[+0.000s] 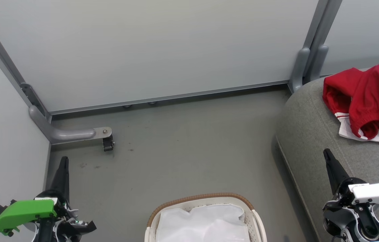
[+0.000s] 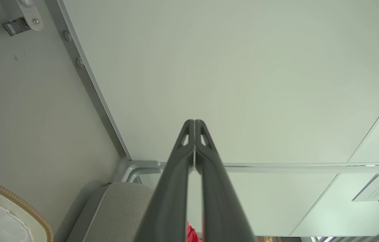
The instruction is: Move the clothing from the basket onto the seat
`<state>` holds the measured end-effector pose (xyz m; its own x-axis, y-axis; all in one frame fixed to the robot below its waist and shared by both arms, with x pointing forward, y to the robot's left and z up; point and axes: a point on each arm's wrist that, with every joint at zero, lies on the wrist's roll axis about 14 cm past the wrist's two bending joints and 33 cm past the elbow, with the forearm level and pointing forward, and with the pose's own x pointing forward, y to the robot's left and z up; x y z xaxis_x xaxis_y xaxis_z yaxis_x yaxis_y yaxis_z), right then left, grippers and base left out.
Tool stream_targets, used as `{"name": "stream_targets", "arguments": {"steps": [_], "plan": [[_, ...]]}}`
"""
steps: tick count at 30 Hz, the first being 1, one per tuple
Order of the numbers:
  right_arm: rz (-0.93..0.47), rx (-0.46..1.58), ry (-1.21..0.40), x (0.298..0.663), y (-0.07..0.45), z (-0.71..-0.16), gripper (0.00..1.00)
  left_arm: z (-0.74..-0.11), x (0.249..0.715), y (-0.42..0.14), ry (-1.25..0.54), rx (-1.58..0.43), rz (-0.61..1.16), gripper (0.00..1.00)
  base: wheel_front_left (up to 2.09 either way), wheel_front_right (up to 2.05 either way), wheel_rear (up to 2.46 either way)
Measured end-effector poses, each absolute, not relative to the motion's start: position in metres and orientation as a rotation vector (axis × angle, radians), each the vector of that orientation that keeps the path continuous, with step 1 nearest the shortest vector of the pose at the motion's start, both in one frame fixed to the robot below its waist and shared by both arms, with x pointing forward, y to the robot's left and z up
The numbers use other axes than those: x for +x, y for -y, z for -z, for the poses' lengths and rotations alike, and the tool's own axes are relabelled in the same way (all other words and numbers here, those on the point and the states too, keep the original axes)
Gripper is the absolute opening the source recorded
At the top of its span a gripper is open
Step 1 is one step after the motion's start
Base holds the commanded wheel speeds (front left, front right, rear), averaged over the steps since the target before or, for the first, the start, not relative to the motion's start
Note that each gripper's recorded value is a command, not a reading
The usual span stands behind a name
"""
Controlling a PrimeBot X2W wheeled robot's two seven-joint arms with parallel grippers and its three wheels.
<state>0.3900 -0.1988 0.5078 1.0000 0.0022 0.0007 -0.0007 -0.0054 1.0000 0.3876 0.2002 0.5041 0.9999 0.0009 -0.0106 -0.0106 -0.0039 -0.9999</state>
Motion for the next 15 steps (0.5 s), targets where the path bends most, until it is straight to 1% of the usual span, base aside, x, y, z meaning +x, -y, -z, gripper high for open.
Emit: {"name": "stream_targets", "arguments": {"steps": [15], "plan": [[-0.002, 1.576, -0.001, 0.3900, 0.1988, -0.5078, 0.00, -0.5042, 0.3876, -0.2002, -0.007, -1.575, -0.009, 0.00, 0.00, 0.00, 0.00]]}}
